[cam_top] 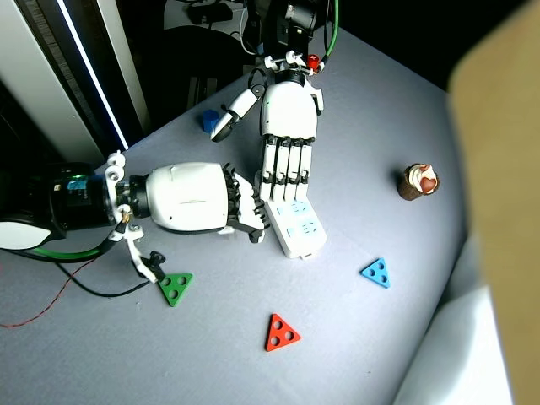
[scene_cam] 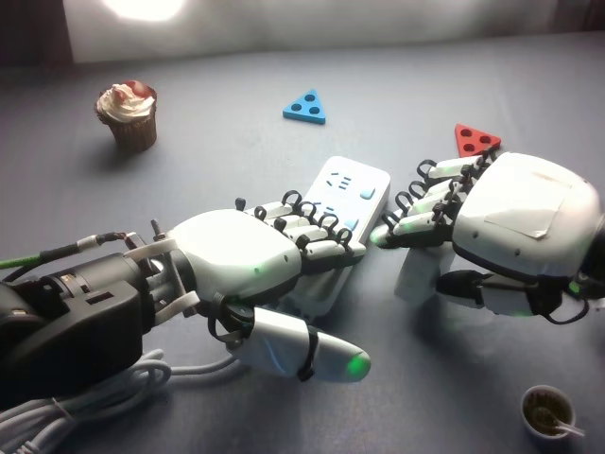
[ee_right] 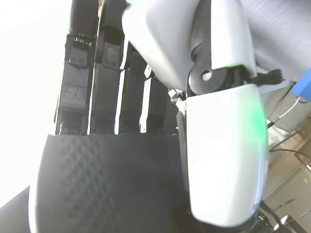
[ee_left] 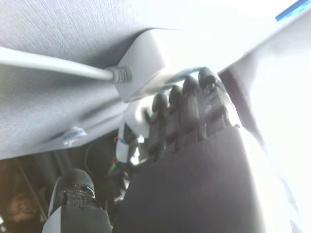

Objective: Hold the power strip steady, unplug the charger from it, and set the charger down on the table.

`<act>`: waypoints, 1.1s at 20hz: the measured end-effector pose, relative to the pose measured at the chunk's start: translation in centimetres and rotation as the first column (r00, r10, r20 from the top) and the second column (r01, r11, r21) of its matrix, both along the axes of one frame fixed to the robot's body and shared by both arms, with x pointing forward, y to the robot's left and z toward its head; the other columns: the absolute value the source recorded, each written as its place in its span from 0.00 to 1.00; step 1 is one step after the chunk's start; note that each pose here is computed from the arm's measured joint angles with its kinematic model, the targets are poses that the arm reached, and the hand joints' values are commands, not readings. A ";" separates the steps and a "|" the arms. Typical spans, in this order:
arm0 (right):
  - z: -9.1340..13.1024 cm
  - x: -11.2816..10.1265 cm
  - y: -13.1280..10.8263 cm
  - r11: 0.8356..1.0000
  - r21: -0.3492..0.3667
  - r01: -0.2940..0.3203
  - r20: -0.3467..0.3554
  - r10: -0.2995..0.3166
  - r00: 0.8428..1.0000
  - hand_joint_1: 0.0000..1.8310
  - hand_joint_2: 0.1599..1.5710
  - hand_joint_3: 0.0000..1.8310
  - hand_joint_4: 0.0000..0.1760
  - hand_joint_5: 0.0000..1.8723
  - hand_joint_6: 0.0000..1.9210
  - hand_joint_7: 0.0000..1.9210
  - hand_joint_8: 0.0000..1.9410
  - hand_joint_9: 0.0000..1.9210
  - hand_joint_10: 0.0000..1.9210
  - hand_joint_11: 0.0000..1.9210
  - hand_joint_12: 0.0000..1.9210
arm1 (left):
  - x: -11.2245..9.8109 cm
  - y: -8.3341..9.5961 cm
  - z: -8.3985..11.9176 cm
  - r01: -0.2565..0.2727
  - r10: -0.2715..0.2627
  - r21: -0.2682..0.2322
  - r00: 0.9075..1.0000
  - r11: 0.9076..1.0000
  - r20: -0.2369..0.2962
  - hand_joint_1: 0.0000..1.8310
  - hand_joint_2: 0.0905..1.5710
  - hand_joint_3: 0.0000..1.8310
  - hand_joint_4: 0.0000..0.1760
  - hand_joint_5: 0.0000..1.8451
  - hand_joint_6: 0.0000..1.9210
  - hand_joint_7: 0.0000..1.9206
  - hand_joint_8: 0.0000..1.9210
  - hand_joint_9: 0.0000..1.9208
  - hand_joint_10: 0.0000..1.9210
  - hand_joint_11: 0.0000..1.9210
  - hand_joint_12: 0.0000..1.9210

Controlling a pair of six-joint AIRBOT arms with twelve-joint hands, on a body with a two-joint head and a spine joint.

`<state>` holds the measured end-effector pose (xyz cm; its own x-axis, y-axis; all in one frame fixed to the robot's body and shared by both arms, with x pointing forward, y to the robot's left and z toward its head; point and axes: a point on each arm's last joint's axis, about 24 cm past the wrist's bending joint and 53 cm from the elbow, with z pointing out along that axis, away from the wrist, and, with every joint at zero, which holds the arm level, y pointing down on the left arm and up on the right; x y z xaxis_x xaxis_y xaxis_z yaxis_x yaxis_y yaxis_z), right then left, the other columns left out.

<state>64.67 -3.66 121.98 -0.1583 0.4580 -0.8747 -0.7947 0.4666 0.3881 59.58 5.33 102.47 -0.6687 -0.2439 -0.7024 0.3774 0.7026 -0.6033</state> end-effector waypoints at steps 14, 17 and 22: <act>3.1 -4.9 -4.3 0.911 0.395 0.120 -0.483 0.095 0.871 0.43 0.54 0.00 0.00 0.10 0.00 0.12 0.00 0.12 0.00 0.03 0.24 | 0.1 -0.3 0.8 0.006 -0.006 0.003 1.000 1.000 0.003 0.00 0.61 0.00 0.00 0.08 0.00 0.07 0.00 0.06 0.00 0.01 0.12; 2.9 -6.2 -5.8 0.869 0.470 0.157 -0.583 0.172 0.794 0.41 0.54 0.00 0.00 0.11 0.00 0.13 0.00 0.13 0.00 0.02 0.30 | 1.2 0.6 2.5 -0.002 0.001 0.029 1.000 1.000 0.024 0.00 0.61 0.00 0.00 0.08 0.00 0.07 0.00 0.06 0.00 0.01 0.12; 2.9 -7.8 -6.2 0.860 0.499 0.107 -0.559 0.226 0.798 0.35 0.53 0.00 0.00 0.12 0.00 0.13 0.00 0.13 0.00 0.02 0.32 | 2.0 -0.3 7.0 0.006 -0.004 -0.014 0.997 1.000 0.081 0.00 0.61 0.00 0.00 0.08 0.00 0.07 0.00 0.06 0.00 0.01 0.12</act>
<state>56.89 -9.86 124.92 -0.5966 0.7587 -0.2617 -0.3535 0.0443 0.9344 61.55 5.02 109.44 -0.6109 -0.2511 -0.7508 0.4290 0.6921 -0.5805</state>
